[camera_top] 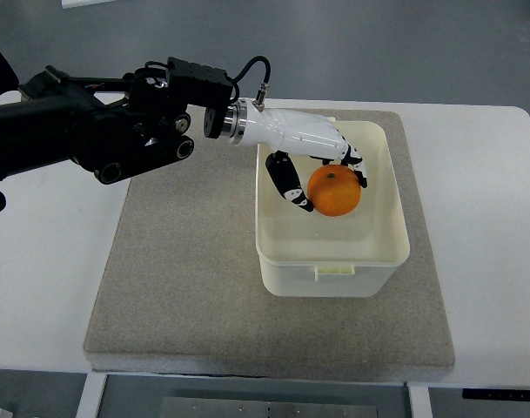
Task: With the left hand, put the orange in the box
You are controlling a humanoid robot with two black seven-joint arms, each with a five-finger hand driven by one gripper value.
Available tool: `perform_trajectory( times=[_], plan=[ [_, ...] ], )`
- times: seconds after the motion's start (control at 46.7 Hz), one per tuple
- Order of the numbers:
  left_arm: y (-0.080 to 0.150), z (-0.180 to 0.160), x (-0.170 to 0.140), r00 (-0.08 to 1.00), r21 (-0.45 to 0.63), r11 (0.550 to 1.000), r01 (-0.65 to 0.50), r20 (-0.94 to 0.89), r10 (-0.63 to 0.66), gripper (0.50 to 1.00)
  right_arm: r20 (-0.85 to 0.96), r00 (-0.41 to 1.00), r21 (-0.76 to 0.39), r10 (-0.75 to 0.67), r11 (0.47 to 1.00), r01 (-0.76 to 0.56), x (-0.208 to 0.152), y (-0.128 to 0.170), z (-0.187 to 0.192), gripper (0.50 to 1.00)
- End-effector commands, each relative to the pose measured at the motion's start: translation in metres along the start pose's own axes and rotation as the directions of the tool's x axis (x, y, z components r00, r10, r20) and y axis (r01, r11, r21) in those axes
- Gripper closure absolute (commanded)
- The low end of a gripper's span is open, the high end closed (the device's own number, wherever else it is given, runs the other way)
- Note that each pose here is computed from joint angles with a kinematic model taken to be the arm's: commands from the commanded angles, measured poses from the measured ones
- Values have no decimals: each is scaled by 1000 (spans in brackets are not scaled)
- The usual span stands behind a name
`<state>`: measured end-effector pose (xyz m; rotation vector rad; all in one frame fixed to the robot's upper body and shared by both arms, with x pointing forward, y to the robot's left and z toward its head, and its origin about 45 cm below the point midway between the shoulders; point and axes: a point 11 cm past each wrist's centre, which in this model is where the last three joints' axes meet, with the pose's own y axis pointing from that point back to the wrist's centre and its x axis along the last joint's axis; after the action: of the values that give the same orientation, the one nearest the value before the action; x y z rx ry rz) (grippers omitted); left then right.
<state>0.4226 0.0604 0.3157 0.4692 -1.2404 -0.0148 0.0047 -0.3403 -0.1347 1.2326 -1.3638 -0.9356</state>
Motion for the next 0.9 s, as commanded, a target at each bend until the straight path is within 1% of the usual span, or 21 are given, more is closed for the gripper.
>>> perform_trajectory(
  times=[0.0,0.021,0.086,0.107,0.386,0.536,0.686,0.793,0.879],
  plan=[
    [0,1,0,1000,-3,1000,0,-2,0,649,0,1000,2,0,1000,0,0,0,-1,568],
    [0,0,0,1000,-2,1000,0,-2,0,639,0,1000,0,-1,1000,1,0,0,0,568],
    [0,1,0,1000,-3,1000,0,-2,0,566,0,1000,0,-1,1000,1,0,0,0,568],
    [0,1,0,1000,-3,1000,0,-2,0,555,0,1000,0,0,1000,0,0,0,0,568],
    [0,1,2,1000,-2,1000,-10,-5,10,553,1,1000,0,1,1000,-1,0,0,0,568],
    [10,-5,23,997,18,997,-75,1,75,553,0,1000,0,0,1000,0,0,0,0,568],
    [33,-31,45,990,108,984,-142,13,141,553,1,1000,0,1,1000,-1,0,0,0,568],
    [55,-58,57,982,203,961,-189,21,189,555,0,1000,0,0,1000,0,0,0,0,568],
    [71,-77,58,978,273,940,-204,24,205,557,1,1000,0,1,1000,-1,0,0,0,568]
  ],
)
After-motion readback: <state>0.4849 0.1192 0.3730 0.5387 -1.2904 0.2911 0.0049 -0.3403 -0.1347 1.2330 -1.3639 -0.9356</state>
